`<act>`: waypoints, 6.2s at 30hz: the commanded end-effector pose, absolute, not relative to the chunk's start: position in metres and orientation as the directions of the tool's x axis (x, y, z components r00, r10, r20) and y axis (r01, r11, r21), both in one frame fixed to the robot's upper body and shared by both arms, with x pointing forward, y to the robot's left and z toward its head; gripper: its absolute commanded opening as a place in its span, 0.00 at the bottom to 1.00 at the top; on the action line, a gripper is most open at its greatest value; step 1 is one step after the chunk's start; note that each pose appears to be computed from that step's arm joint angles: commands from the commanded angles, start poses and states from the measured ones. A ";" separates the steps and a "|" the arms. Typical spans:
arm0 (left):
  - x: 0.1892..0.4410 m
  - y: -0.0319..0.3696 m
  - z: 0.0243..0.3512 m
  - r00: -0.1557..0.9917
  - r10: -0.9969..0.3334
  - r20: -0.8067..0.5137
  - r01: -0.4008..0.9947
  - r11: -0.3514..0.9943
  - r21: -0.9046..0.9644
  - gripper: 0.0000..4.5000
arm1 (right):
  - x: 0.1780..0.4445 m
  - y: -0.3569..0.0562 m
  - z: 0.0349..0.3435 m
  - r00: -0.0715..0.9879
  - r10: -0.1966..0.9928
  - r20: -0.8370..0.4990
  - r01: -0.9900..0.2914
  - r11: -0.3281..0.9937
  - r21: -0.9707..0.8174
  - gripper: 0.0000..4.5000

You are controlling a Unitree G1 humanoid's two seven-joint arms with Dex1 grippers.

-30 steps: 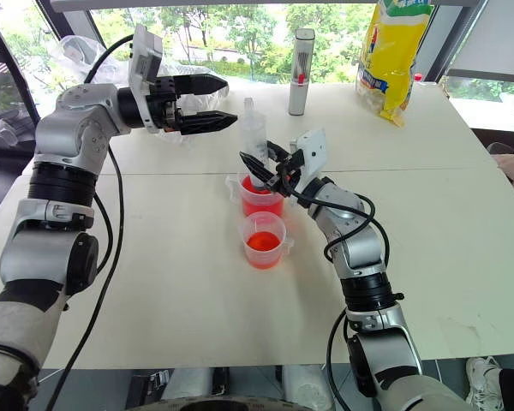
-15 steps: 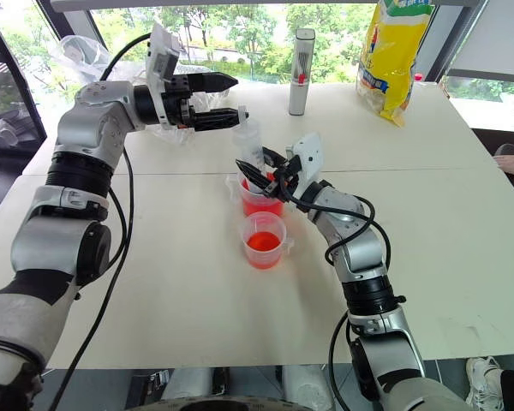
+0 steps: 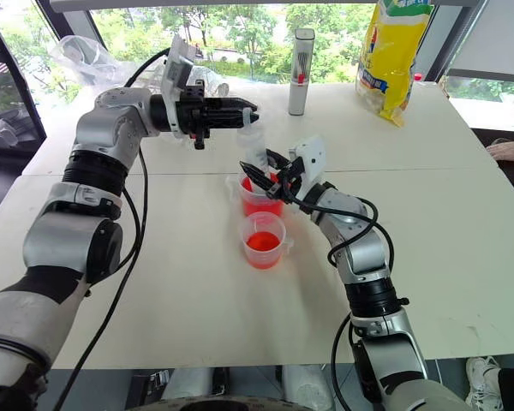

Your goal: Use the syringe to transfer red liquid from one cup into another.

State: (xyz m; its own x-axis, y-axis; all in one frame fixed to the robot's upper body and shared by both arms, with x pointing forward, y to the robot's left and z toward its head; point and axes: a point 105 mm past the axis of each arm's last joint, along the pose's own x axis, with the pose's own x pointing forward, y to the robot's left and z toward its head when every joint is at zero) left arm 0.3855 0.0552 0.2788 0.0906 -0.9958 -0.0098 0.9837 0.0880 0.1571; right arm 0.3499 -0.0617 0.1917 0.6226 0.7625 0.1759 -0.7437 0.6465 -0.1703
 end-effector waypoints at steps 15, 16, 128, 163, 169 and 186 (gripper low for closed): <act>0.383 0.053 0.303 0.096 -0.994 0.049 0.977 0.104 0.186 0.01 | 0.348 -0.054 0.198 0.589 0.781 0.207 -0.760 0.622 -0.185 0.32; 0.383 0.053 0.305 0.100 -0.993 0.055 0.976 0.109 0.188 0.01 | 0.348 -0.054 0.198 0.589 0.782 0.205 -0.761 0.622 -0.183 0.32; 0.376 0.147 0.306 0.401 -0.911 0.099 0.896 0.413 0.166 1.00 | 0.354 -0.066 0.244 0.569 0.773 0.281 -0.711 0.634 -0.304 0.32; 0.326 0.087 0.324 0.033 -0.996 0.083 0.992 0.042 0.115 1.00 | 0.272 -0.068 0.237 0.446 0.874 0.194 -0.865 0.477 -0.158 0.32; 0.323 0.085 0.332 -0.004 -0.994 0.105 0.994 0.007 0.106 1.00 | 0.271 -0.067 0.236 0.436 0.881 0.185 -0.869 0.465 -0.167 0.32; 0.326 0.069 0.329 -0.045 -0.994 0.103 0.992 -0.033 0.122 1.00 | 0.273 -0.067 0.238 0.430 0.886 0.172 -0.870 0.458 -0.183 0.32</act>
